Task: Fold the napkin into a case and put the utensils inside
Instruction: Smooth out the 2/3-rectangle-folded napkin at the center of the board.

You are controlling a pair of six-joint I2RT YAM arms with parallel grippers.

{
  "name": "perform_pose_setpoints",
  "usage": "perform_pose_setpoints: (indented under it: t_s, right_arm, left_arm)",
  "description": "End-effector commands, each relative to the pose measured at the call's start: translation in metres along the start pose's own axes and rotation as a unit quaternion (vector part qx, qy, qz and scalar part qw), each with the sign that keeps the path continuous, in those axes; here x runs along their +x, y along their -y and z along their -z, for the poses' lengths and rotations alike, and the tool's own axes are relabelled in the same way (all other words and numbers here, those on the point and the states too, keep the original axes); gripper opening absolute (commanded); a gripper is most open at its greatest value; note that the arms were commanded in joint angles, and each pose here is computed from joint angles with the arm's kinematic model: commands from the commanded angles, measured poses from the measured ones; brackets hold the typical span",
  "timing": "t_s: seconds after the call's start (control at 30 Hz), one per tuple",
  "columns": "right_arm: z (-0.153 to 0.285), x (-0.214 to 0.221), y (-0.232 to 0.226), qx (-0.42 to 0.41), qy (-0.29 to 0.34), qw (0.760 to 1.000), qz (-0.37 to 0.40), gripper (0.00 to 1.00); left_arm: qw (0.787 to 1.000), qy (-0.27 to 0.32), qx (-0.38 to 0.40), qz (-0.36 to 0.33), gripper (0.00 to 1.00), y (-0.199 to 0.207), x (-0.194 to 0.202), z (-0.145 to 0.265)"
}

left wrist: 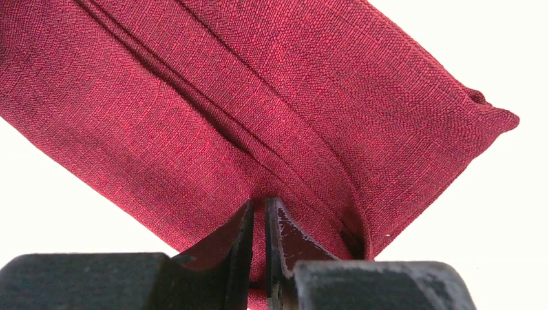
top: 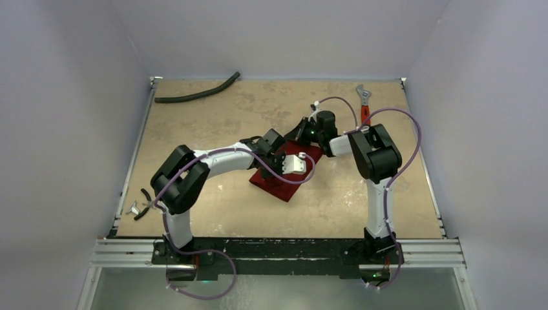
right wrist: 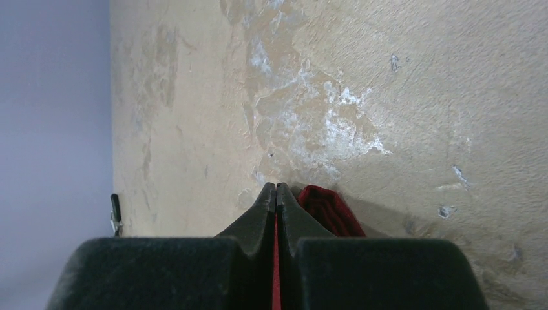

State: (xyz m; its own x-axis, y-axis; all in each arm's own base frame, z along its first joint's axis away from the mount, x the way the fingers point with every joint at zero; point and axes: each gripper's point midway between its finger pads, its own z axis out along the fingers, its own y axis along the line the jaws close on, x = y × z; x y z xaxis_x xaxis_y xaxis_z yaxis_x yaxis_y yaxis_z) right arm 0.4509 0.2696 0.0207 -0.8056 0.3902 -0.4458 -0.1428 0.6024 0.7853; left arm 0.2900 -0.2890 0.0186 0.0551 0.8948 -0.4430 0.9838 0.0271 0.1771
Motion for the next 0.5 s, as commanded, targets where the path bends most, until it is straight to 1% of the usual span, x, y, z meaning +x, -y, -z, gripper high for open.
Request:
perform_pose_setpoints:
  t_s: [0.0,0.23,0.37,0.47]
  right_arm:
    - [-0.002,0.007,0.027,0.030,-0.006,0.999,-0.009,0.00]
    - [0.002,0.000,0.039,0.018,-0.004,1.000,-0.014,0.00]
    - [0.009,-0.007,0.041,-0.013,0.001,1.000,-0.026,0.05]
    - [0.022,-0.024,0.026,-0.046,0.022,0.998,-0.023,0.09]
  left_arm:
    - [0.998,-0.055,0.035,0.002,0.11,0.023,0.037,-0.015]
    - [0.997,-0.065,0.036,-0.006,0.10,0.026,0.045,-0.015]
    - [0.997,-0.069,0.034,-0.010,0.09,0.026,0.047,-0.016]
    - [0.997,-0.074,0.030,-0.020,0.08,0.023,0.049,-0.017]
